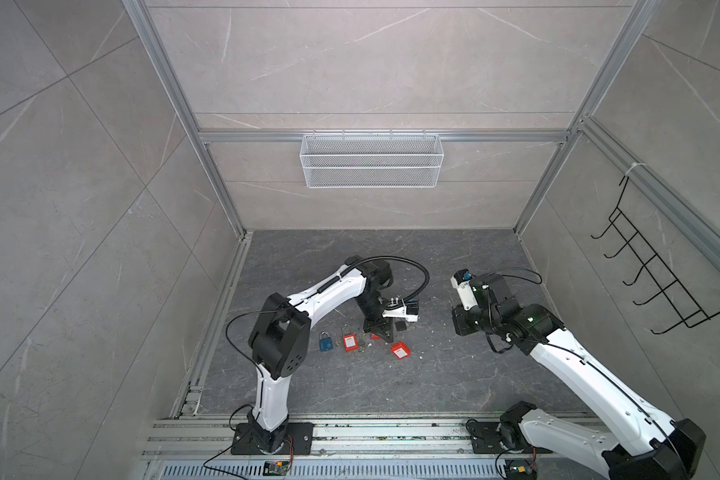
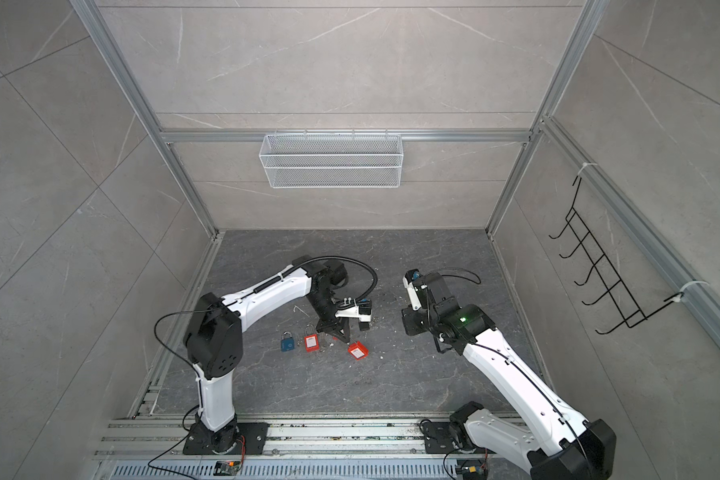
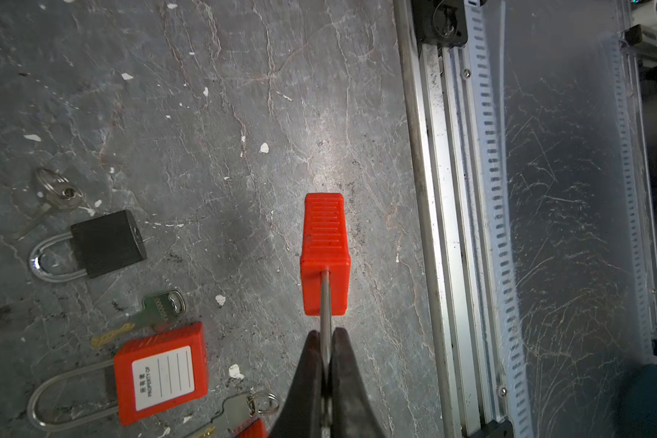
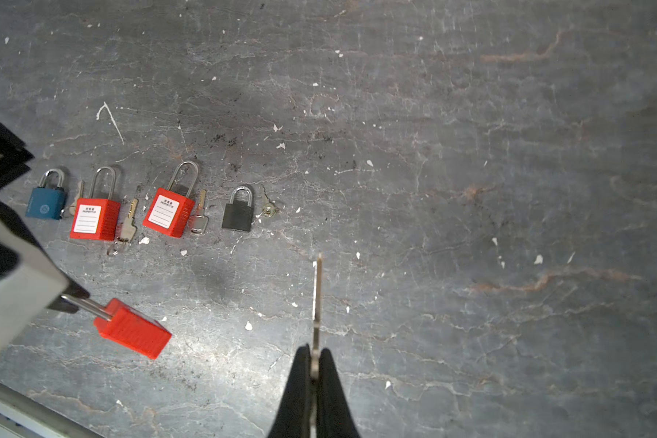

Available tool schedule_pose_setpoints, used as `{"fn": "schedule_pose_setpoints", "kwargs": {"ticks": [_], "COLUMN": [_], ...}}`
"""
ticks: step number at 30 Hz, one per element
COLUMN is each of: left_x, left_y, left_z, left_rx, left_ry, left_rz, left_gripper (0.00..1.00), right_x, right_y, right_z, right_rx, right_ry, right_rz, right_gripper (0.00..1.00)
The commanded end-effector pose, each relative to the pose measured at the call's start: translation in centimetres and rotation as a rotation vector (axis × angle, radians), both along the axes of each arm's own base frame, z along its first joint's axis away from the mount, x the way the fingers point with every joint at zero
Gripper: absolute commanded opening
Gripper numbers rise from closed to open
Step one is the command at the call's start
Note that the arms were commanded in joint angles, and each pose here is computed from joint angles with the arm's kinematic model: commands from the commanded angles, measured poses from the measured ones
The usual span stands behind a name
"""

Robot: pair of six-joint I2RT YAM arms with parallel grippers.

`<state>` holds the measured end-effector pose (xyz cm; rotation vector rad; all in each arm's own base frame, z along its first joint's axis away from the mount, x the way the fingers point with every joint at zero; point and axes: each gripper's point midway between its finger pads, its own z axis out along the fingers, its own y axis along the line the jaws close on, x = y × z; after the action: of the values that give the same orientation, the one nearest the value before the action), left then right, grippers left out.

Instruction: Lock with the key

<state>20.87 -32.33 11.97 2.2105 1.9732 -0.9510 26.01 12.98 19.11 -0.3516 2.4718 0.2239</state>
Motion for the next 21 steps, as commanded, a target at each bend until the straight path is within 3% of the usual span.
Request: {"fn": "schedule_pose_setpoints", "kwargs": {"ticks": [1, 11, 21], "left_x": [-0.5, 0.3, 1.6], "left_y": [0.2, -1.4, -2.6], "left_z": [-0.6, -3.6, -6.3], "left_rx": [0.086, 0.167, 0.248], "left_ry": [0.03, 0.088, 0.057], "left_rz": [-0.051, -0.058, -0.053], "left_gripper": [0.0, 0.0, 0.01], "right_x": [-0.7, -3.0, -4.5], "right_y": [-0.7, -1.1, 0.7], "right_z": [-1.7, -5.5, -8.4], "right_rx": [0.067, 0.122, 0.23], "right_ry": [0.084, 0.187, 0.289], "right_rz": [-0.161, -0.237, -0.227], "right_gripper": [0.0, 0.0, 0.0]}}
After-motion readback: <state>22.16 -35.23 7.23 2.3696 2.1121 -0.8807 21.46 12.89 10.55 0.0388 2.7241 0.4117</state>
